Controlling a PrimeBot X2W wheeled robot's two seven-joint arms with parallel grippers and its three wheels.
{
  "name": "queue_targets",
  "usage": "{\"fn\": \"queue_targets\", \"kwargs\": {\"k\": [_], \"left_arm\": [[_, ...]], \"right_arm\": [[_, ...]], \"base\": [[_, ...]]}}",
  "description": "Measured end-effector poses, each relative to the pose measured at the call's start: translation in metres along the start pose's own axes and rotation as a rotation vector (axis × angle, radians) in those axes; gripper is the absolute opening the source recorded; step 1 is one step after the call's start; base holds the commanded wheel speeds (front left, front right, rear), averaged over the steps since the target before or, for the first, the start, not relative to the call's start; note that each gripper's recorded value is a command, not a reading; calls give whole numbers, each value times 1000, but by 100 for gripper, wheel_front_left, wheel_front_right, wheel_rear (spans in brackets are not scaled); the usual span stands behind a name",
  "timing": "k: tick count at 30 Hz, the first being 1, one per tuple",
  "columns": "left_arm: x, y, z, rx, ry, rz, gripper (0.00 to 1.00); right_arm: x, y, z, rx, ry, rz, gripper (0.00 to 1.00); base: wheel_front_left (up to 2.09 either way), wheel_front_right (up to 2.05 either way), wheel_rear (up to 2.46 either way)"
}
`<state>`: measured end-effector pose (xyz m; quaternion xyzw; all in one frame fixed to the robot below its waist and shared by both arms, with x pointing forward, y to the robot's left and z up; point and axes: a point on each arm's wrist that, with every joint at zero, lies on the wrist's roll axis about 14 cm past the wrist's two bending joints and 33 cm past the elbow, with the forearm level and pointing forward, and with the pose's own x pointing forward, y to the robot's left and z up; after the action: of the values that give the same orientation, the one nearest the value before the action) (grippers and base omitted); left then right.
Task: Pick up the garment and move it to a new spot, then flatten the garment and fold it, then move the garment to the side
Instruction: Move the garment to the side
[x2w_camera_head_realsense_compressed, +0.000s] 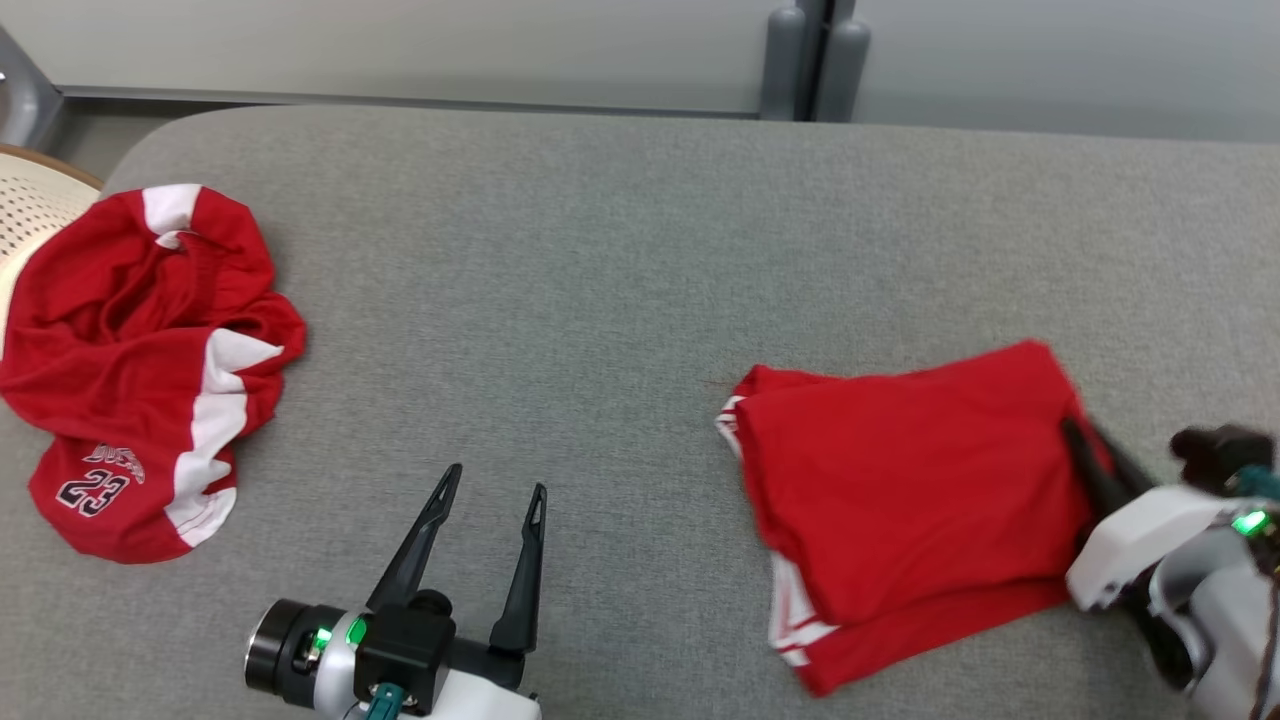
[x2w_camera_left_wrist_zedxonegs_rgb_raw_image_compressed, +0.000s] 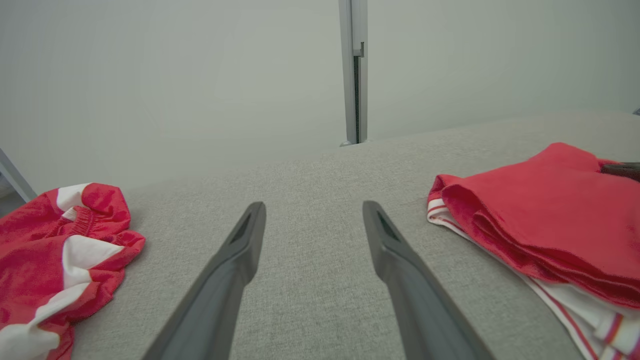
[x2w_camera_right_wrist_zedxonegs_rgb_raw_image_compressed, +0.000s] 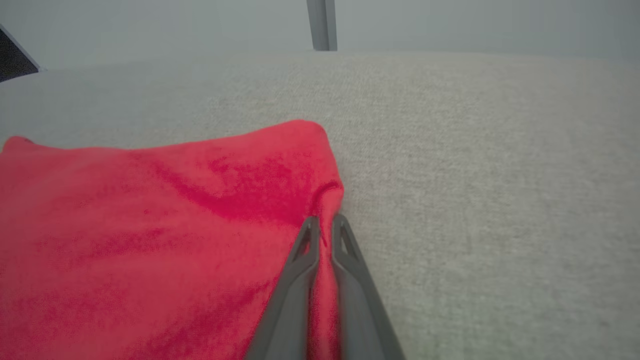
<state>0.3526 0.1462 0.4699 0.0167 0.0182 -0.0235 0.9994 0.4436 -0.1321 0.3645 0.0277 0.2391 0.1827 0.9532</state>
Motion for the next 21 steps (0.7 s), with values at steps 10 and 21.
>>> {"fn": "queue_targets", "kwargs": {"k": [10, 21], "left_arm": [[54, -26, 5, 20, -47, -117, 100], [105, -51, -1, 37, -101, -236, 100]], "right_arm": [[8, -140, 81, -76, -184, -292, 0], [-15, -260, 102, -204, -184, -561, 0]], "base": [[0, 0, 0], [0, 0, 0]]}}
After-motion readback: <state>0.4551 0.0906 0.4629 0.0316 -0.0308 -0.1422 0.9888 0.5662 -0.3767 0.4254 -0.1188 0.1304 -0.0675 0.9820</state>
